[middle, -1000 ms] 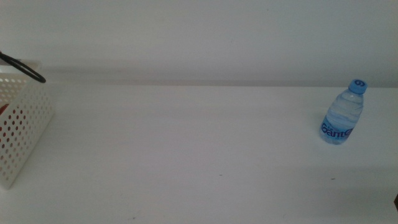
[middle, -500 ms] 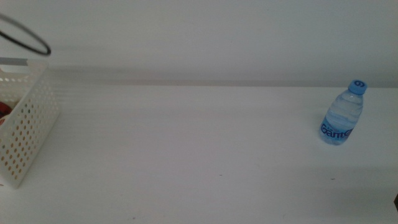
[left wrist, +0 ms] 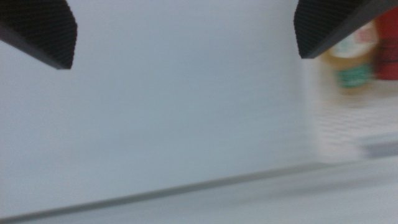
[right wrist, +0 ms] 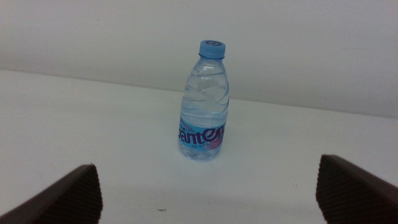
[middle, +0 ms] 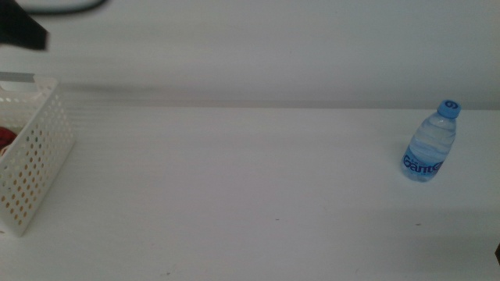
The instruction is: Use arms to grab the bottles and put them into the dustbin to the left of the table.
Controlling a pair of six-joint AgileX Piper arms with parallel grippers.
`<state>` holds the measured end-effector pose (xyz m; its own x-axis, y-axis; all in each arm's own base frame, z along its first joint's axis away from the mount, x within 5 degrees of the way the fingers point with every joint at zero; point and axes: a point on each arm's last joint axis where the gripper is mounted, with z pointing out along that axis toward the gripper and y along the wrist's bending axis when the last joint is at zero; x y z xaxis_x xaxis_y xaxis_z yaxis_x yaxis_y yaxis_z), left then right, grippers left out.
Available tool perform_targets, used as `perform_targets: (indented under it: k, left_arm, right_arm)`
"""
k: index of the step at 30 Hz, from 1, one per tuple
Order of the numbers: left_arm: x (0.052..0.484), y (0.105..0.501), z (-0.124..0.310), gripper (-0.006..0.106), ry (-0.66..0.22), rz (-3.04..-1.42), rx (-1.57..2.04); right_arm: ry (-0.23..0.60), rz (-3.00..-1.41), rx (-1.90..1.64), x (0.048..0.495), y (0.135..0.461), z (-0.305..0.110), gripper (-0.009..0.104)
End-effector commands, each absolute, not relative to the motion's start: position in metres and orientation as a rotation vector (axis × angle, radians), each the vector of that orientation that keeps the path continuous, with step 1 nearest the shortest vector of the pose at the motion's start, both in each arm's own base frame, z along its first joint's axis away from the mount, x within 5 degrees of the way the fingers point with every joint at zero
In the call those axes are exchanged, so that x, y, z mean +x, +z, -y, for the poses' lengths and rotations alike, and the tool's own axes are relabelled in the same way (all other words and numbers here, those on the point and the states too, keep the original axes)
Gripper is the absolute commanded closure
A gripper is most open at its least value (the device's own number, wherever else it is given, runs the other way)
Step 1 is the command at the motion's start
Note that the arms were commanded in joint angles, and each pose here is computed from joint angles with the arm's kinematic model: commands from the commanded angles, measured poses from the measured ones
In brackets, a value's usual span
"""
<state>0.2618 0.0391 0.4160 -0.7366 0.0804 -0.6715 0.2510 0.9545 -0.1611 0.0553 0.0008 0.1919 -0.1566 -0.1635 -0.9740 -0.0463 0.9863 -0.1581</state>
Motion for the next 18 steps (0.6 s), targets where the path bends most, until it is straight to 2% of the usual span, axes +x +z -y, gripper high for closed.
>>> perform_targets:
  k: [1,4,9,11,18]
  left_arm:
    - [0.234,0.412,-0.011,0.007,-0.466,-2.432,0.324]
    - [0.214,0.405,0.021,0.007,-0.491,-2.411,0.441]
    - [0.179,0.400,0.064,0.007,-0.338,-2.349,0.639]
    - [0.165,0.401,0.077,0.007,-0.309,-2.319,0.697]
    - [0.143,0.414,0.090,0.007,-0.456,-2.249,0.619]
  right_arm:
    - [-0.115,-1.719,-0.164,0.054,0.181,-0.001,0.003]
    - [-0.115,-1.719,-0.164,0.054,0.181,-0.001,0.003]
    - [-0.115,-1.719,-0.164,0.054,0.181,-0.001,0.003]
    - [-0.115,-1.719,-0.164,0.054,0.181,-0.001,0.003]
    - [-0.115,-1.719,-0.164,0.054,0.181,-0.001,0.003]
